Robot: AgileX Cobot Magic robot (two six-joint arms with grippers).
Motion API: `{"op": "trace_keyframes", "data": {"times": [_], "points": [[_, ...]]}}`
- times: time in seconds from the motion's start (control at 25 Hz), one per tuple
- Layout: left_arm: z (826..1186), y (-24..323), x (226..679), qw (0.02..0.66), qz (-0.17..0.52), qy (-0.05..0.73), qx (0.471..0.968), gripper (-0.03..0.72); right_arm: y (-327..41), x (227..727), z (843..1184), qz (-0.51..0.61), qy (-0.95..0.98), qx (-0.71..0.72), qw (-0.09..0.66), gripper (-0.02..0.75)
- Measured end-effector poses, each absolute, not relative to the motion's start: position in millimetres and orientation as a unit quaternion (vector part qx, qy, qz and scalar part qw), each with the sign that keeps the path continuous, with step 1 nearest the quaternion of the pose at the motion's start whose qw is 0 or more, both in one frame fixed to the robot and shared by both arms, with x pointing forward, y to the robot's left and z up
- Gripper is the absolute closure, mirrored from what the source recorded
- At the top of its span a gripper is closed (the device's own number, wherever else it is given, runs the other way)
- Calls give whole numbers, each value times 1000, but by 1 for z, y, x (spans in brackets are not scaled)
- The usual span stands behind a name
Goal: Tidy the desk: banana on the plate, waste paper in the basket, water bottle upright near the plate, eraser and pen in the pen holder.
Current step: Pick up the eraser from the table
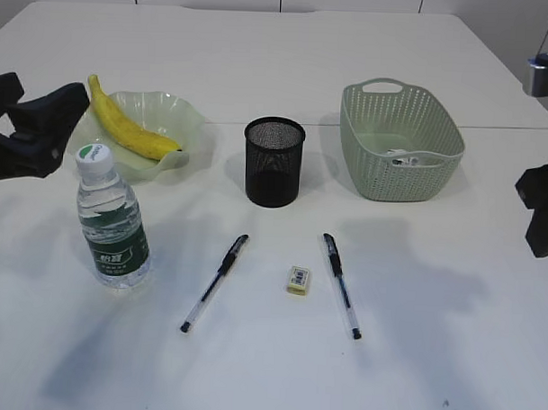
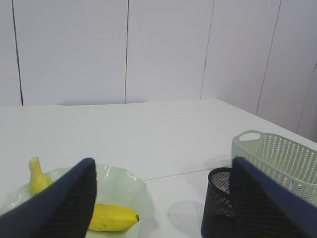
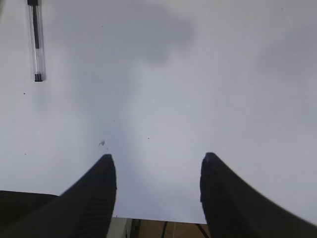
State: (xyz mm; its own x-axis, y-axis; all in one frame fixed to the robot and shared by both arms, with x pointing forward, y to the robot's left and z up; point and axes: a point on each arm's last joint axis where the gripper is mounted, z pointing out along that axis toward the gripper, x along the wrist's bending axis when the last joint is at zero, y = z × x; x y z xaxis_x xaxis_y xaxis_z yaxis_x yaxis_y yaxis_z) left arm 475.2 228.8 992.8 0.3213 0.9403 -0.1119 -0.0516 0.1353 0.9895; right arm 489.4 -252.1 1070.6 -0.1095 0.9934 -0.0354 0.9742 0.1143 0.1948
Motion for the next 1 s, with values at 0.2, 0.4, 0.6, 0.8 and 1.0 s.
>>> {"op": "trace_keyframes", "data": {"times": [0.2,0.4,0.6,0.8,1.0], "points": [[996,230,473,619,399,432,521,95,-252,489,1071,61,742,663,78,330],[996,233,473,609,397,448,521,95,-252,491,1071,68,742,662,84,330],[998,244,473,596,406,471,508,95,-252,492,1071,71,742,662,86,330],[1004,261,473,582,426,490,490,95,-251,493,1071,76,741,661,89,330],[1004,276,471,553,429,521,489,95,-251,493,1071,79,741,661,91,330]]}}
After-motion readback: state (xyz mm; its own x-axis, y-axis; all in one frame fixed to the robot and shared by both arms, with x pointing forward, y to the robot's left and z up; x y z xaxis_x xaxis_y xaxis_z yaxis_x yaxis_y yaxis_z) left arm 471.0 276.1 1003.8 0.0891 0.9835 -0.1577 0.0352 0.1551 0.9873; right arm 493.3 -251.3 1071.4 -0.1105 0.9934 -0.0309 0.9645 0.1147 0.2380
